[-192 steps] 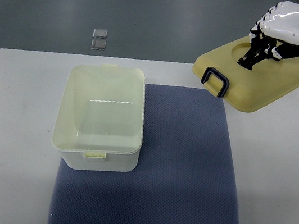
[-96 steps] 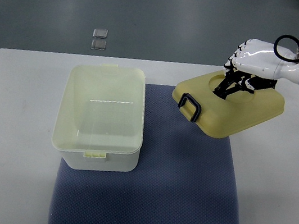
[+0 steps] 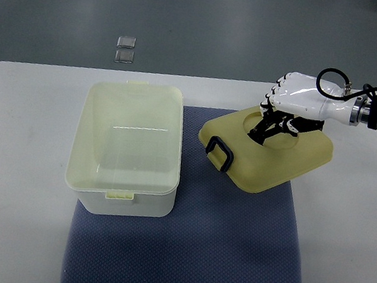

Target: Open white storage box with right hand

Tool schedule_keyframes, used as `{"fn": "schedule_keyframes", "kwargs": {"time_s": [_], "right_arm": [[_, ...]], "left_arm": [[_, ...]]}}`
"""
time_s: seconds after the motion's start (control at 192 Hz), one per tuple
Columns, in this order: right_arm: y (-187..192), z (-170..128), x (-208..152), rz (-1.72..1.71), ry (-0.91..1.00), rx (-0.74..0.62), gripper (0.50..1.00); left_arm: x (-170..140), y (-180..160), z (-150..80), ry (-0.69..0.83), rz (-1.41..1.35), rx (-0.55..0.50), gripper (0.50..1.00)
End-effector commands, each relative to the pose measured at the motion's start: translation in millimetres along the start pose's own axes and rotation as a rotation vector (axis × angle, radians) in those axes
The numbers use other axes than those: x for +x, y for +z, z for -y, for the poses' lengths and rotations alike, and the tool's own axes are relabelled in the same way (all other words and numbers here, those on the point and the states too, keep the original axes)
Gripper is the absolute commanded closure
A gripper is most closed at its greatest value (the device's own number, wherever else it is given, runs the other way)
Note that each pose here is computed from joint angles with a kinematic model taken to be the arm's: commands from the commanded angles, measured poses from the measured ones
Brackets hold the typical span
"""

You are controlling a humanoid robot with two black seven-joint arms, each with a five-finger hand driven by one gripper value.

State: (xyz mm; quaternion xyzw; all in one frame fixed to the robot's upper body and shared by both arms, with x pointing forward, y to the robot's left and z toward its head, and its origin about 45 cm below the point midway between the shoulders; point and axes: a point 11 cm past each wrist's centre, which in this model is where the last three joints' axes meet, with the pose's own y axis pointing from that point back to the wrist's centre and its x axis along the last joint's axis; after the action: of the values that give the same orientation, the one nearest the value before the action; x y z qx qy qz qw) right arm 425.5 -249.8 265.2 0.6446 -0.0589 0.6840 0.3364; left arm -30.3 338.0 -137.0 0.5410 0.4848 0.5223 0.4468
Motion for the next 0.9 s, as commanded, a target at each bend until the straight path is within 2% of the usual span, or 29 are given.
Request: {"fn": "schedule_keyframes", "kwargs": {"time_s": [0.0,0.292,0.345,0.376,0.392,0.397,0.402,0.407,0.412,0.418,0.423,0.428,0.433,0.444,0.465,0.517,0.579,0.893], "right_arm": [[-2.1,2.0,-2.7,0.008,-0.002,0.0,1.0],[-19.3,15.2,-16.7,0.034,-0.021,0.039,1.0],[-19.7,14.9,-18.2,0.033,-0.028,0.041,0.93],[-19.5,14.9,-17.9,0.033,-0.028,0.04,0.871],[-19.3,14.9,-17.6,0.033,-0.028,0.04,0.814],[-19.3,14.9,-17.5,0.033,-0.028,0.04,0.814],[-19.3,14.9,-17.5,0.033,-0.028,0.04,0.781],[-19.3,14.9,-17.5,0.033,-0.028,0.04,0.781],[-19.3,14.9,-17.5,0.034,-0.027,0.04,0.749],[-19.3,14.9,-17.5,0.034,-0.027,0.04,0.748],[-19.3,14.9,-17.5,0.034,-0.027,0.04,0.716],[-19.3,14.9,-17.5,0.034,-0.027,0.04,0.715],[-19.2,14.9,-17.4,0.035,-0.026,0.039,0.687],[-19.2,14.9,-17.4,0.035,-0.026,0.039,0.687],[-19.2,14.9,-17.3,0.036,-0.025,0.039,0.636],[-18.9,14.9,-17.1,0.038,-0.026,0.038,0.587],[-18.3,14.9,-15.9,0.045,-0.024,0.036,0.572],[-4.8,8.0,2.4,0.023,-0.023,0.022,0.572]], "left_arm": [[0.0,0.0,0.0,0.0,0.0,0.0,0.5],[0.0,0.0,0.0,0.0,-0.001,0.0,0.5],[0.0,0.0,0.0,0.0,-0.001,0.0,0.5],[0.0,0.0,0.0,0.0,0.0,0.0,0.5],[0.5,0.0,0.0,0.001,0.0,0.0,0.5],[0.5,0.0,0.0,0.001,0.0,0.0,0.5],[0.0,0.0,0.0,0.0,0.0,0.0,0.5],[0.0,0.0,0.0,0.0,0.0,0.0,0.5],[0.5,0.0,0.0,0.001,0.0,0.0,0.5],[0.5,0.0,0.0,0.001,0.0,0.0,0.5],[0.0,0.0,0.0,0.0,0.0,0.0,0.5],[0.0,0.0,0.0,0.0,0.0,0.0,0.5],[0.0,0.0,0.0,0.0,0.0,0.0,0.5],[0.0,0.0,0.0,0.0,0.0,0.0,0.5],[0.0,0.0,0.0,0.0,0.0,0.0,0.5],[0.0,0.0,0.0,0.0,0.0,0.0,0.5],[0.5,0.0,0.0,0.001,0.0,0.0,0.5],[0.0,0.0,0.0,0.0,0.0,0.0,0.5]]}}
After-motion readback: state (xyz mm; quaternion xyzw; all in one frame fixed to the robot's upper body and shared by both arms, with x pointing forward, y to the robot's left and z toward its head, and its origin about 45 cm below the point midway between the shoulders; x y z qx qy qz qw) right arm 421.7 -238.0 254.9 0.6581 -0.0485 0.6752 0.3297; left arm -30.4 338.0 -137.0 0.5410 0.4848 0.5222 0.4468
